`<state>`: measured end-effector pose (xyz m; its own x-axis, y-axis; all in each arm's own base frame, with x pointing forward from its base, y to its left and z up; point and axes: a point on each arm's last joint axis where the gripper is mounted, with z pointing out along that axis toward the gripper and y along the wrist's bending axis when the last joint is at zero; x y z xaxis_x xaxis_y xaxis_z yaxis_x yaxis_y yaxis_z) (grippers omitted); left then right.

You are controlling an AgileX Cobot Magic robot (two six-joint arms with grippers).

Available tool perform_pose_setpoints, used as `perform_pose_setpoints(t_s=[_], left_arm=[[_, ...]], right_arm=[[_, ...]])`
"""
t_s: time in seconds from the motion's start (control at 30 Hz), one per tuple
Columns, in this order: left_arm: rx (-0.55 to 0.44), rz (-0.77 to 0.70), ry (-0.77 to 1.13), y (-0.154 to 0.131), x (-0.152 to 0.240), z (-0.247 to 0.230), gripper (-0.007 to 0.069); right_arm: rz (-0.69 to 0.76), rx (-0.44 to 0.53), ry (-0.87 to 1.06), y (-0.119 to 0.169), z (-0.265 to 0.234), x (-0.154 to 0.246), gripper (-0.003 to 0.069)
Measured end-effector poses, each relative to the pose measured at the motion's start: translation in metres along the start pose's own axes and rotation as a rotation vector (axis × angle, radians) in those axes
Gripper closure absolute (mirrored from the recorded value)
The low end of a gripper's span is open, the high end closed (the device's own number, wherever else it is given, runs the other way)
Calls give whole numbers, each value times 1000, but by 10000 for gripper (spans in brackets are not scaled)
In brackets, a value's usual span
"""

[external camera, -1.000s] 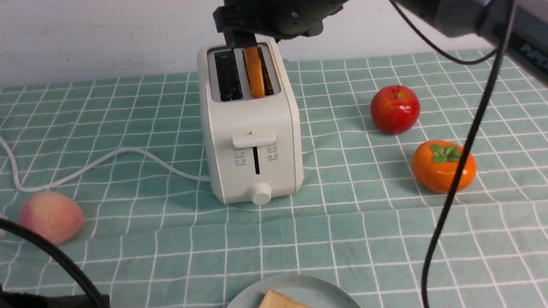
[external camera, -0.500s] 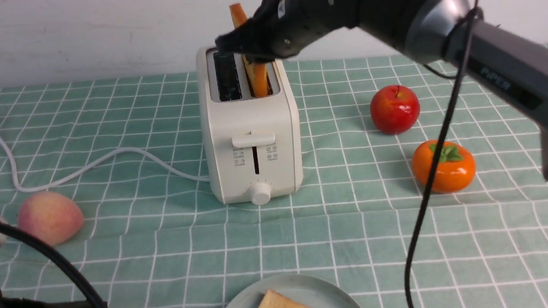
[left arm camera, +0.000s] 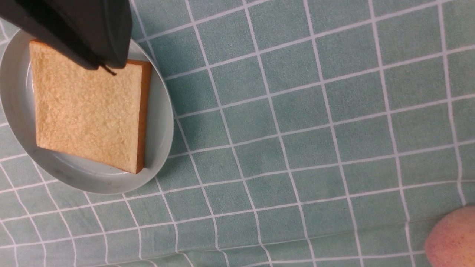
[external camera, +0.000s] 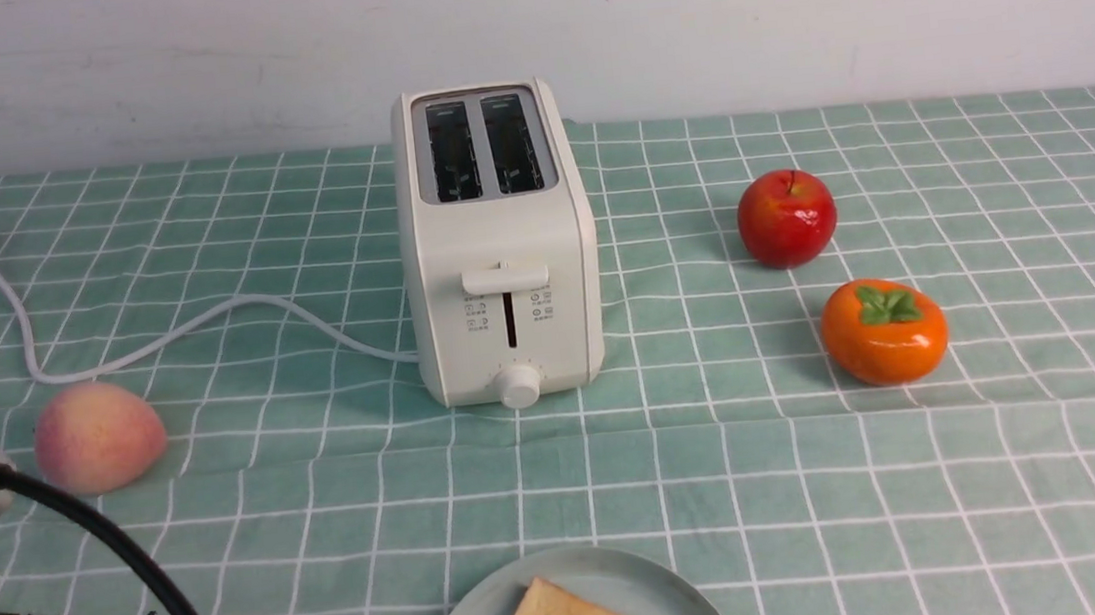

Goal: Take toasted bread from bread machine on blue coffee table place on plate.
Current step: 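Grasp the toast slice in the toaster and pull it up out of the slot with the right gripper, then place the held slice of bread on top of the slice on the plate with the right gripper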

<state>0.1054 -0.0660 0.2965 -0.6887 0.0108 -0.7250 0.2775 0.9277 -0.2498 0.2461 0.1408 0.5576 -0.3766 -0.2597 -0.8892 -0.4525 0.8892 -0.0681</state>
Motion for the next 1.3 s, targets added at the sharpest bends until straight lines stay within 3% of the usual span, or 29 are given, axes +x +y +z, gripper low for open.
perform_pose_setpoints(t_s=[0.17,0.3,0.37,0.47,0.8,1.03,1.13,1.3], left_arm=[[6,7,-24,-1,-2,0,639],[7,8,-28,-1,-3,0,639],[7,8,-28,-1,-3,0,639],[7,8,-27,-1,-2,0,639],[9,6,-29,-1,-3,0,636],[10,5,-29,-1,-3,0,631],[10,5,-29,-1,-3,0,628],[10,5,-29,-1,-3,0,625]], right_arm=[[51,-174,161,17,-2,41,551],[112,-393,399,42,34,93,551],[145,-574,571,62,65,134,551],[180,-714,680,77,93,170,551],[326,-772,855,94,173,228,551],[310,-717,901,93,197,247,540],[292,-684,885,90,199,248,482],[206,-590,850,82,204,241,252]])
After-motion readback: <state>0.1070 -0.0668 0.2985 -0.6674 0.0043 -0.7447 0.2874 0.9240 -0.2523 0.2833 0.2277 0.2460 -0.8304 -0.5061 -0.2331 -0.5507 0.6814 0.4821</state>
